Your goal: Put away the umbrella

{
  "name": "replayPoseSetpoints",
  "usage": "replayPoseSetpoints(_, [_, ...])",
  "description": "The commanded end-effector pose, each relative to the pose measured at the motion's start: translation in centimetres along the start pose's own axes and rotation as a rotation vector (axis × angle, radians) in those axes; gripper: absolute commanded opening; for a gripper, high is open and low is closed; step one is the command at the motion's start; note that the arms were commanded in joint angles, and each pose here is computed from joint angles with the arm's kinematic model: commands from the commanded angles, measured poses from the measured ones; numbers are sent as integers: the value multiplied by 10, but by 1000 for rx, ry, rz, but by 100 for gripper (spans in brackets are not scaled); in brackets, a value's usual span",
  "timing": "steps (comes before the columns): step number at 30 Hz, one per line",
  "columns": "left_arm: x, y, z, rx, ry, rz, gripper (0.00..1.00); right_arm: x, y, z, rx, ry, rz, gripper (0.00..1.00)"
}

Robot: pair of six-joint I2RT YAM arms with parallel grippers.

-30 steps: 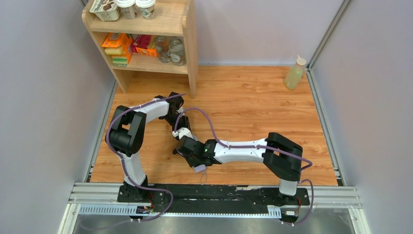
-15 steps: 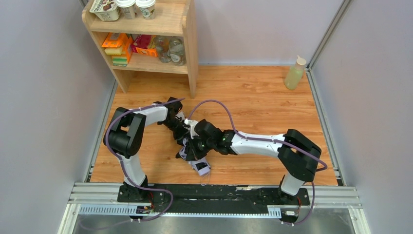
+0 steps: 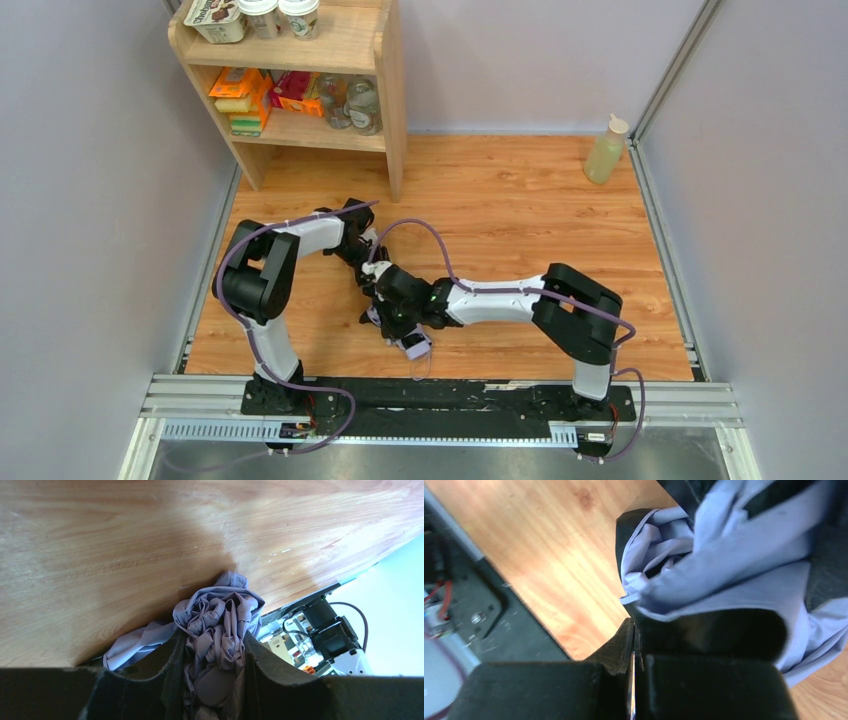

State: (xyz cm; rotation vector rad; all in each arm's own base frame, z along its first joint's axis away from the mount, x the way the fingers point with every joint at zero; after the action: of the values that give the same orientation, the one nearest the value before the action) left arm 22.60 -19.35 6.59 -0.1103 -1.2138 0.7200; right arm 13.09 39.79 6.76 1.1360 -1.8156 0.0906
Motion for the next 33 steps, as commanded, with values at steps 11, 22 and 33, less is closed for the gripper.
replayPoseSetpoints(11, [8,-12,-1,-6,22,26,0,-6,-51,24,261,101,683,16])
replayPoseSetpoints(22, [12,-1,-3,43,27,-96,0,19,-42,3,370,113,609,41])
replayPoseSetpoints(33, [20,2,0,63,49,-172,0,39,-51,-15,360,86,634,37])
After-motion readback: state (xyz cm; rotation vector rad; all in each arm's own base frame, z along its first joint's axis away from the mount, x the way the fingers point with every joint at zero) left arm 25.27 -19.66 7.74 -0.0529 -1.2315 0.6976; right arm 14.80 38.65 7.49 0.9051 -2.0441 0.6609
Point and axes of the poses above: each gripper's point midway between its finger pads, its own x axis back along the fingers, its own y axis along the line the jaws close on, z = x × y, the point moved 4 cm from there along x, back along the fingers, and after that the axes turned 6 degrees about x, right-handed, at the moved point
